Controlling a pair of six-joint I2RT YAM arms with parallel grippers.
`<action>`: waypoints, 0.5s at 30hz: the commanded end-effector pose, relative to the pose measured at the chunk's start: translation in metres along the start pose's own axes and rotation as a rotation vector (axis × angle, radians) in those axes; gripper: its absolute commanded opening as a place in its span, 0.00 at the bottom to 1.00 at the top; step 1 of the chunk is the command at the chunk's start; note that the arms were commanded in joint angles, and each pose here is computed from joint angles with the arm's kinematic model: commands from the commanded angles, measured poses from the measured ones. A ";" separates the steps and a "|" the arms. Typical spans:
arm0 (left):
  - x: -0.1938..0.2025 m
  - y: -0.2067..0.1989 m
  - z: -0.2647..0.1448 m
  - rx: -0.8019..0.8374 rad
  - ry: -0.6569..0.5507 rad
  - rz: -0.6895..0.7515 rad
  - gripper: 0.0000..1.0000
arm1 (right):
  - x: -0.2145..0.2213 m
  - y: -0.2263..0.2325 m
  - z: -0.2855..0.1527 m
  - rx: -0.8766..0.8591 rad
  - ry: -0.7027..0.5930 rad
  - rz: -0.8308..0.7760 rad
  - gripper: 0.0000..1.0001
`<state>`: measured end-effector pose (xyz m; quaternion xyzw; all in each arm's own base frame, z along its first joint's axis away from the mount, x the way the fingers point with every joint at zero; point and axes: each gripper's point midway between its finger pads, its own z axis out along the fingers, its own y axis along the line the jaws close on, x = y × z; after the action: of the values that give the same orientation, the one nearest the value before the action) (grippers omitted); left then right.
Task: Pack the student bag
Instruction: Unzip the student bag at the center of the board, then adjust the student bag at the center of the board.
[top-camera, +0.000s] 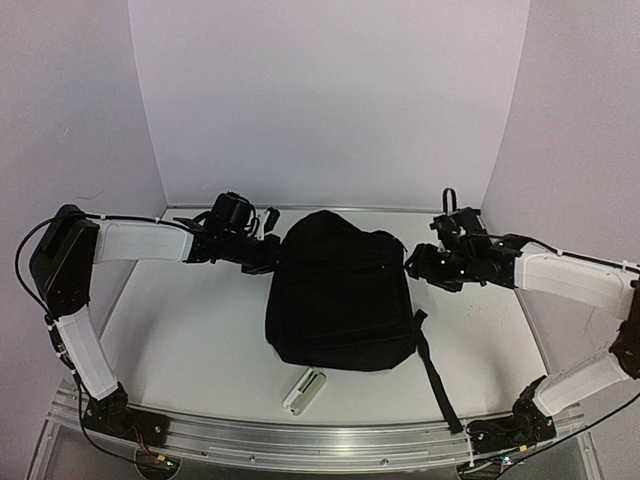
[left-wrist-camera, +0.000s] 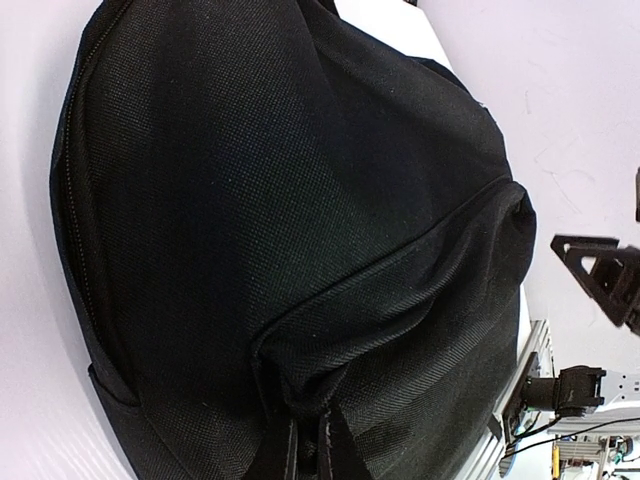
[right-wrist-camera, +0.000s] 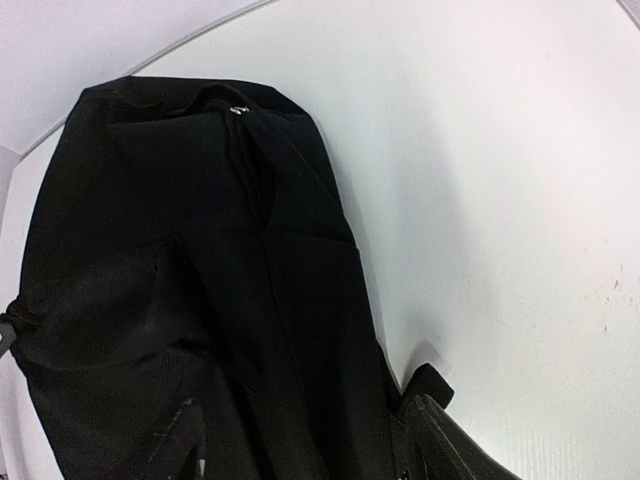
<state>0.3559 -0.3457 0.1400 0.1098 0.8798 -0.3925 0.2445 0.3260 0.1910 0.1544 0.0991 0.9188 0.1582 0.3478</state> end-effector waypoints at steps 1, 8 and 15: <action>-0.014 0.001 -0.017 -0.026 -0.047 0.007 0.00 | 0.039 -0.011 -0.011 -0.062 0.105 -0.034 0.68; -0.009 0.004 -0.015 -0.033 -0.022 0.014 0.00 | 0.081 0.003 -0.007 -0.227 0.224 -0.023 0.56; -0.004 0.006 -0.016 -0.043 -0.001 0.017 0.00 | 0.100 0.001 0.019 -0.210 0.283 -0.061 0.34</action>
<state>0.3551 -0.3444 0.1381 0.1134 0.8815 -0.3887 0.2428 0.2576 0.2082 0.0862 0.0364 0.9448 0.2333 0.2273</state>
